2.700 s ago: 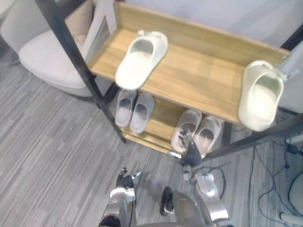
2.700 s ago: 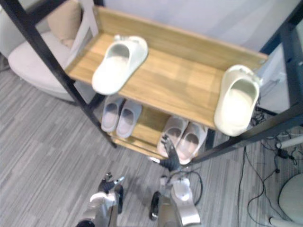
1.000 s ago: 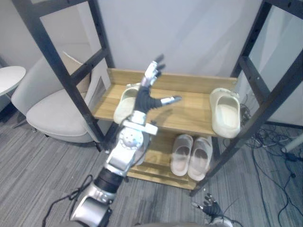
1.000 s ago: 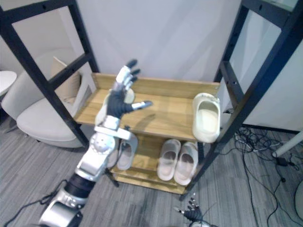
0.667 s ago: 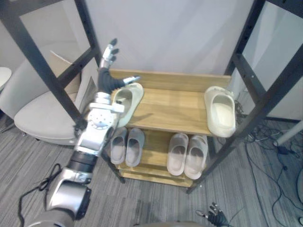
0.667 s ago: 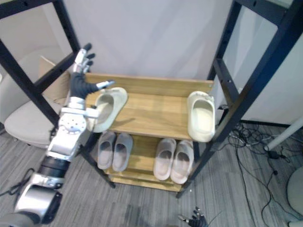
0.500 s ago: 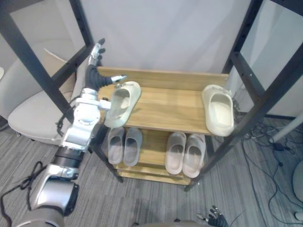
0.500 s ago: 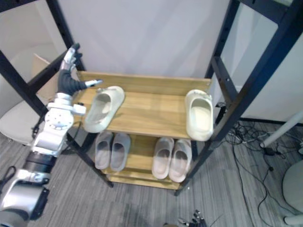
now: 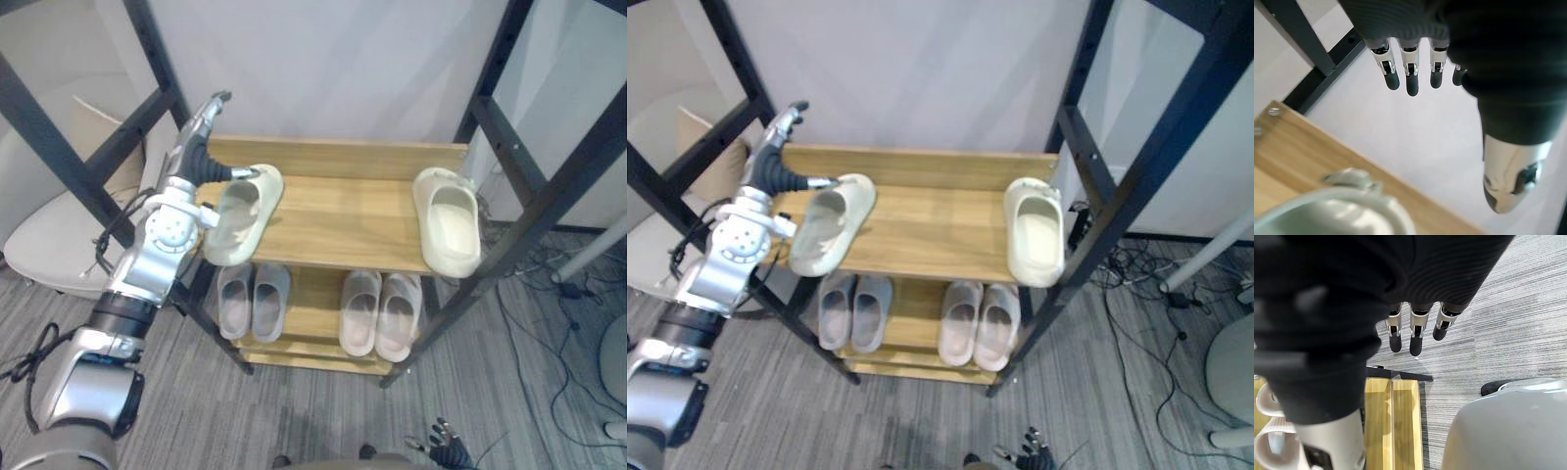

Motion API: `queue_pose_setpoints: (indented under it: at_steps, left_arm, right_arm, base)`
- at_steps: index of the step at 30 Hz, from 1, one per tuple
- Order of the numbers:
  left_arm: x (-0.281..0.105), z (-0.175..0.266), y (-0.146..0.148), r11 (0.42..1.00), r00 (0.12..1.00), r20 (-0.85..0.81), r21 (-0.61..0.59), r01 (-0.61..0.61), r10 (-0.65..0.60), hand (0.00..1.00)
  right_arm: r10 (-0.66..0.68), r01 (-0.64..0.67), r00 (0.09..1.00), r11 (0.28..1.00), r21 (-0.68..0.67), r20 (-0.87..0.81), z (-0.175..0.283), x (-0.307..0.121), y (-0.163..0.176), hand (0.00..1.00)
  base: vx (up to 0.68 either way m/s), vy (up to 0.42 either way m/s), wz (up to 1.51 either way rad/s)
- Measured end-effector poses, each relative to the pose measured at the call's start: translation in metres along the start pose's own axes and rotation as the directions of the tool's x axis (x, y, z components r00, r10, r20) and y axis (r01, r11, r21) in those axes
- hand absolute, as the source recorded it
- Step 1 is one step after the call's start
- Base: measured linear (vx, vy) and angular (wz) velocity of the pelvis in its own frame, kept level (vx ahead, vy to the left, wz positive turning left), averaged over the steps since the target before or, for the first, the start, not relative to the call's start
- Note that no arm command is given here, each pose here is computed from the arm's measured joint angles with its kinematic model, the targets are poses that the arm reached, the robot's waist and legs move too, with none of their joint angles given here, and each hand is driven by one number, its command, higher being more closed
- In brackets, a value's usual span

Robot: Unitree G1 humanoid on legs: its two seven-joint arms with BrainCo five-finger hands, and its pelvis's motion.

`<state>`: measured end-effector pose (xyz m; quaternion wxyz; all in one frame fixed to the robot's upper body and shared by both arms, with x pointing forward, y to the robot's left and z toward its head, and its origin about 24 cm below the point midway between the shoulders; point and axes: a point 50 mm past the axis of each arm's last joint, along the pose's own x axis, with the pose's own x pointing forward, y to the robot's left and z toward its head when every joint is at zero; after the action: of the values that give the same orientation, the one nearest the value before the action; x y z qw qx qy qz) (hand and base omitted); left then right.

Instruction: Organize the slippers on the shoe rack

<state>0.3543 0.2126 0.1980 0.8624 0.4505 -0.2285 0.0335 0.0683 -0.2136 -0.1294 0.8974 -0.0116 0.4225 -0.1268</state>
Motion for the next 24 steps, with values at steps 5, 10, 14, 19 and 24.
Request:
queue_pose_setpoints:
  at_steps: [5, 10, 14, 19, 24]
  left_arm:
    - [0.000, -0.010, 0.003, 0.992, 0.999, -0.028, 0.118, 0.046, -0.043, 0.00]
    - [-0.002, -0.021, 0.002, 0.984, 0.996, -0.071, 0.165, 0.071, -0.060, 0.00]
    - [-0.003, -0.026, 0.002, 0.979, 0.993, -0.101, 0.189, 0.082, -0.064, 0.00]
    - [-0.001, -0.030, 0.004, 0.964, 0.991, -0.117, 0.248, 0.097, -0.070, 0.00]
    - [0.003, -0.032, 0.011, 0.948, 0.990, -0.123, 0.304, 0.100, -0.065, 0.00]
  right_arm:
    - [-0.001, 0.001, 1.000, 1.000, 0.000, 0.004, 0.000, 0.000, 0.000, 0.00]
    - [-0.002, 0.002, 1.000, 1.000, 0.000, 0.016, 0.002, -0.001, -0.001, 0.00]
    - [0.001, -0.001, 1.000, 1.000, -0.002, 0.028, 0.004, -0.002, -0.001, 0.00]
    - [0.007, -0.007, 1.000, 1.000, -0.006, 0.028, 0.004, -0.003, -0.001, 0.00]
    - [0.013, -0.013, 0.999, 1.000, -0.010, 0.036, 0.006, -0.002, 0.000, 0.00]
  base:
    - [-0.01, 0.002, -0.14]
    - [0.00, 0.005, -0.13]
    - [-0.01, 0.001, -0.02]
    - [-0.01, -0.001, 0.02]
    - [0.00, -0.001, -0.02]
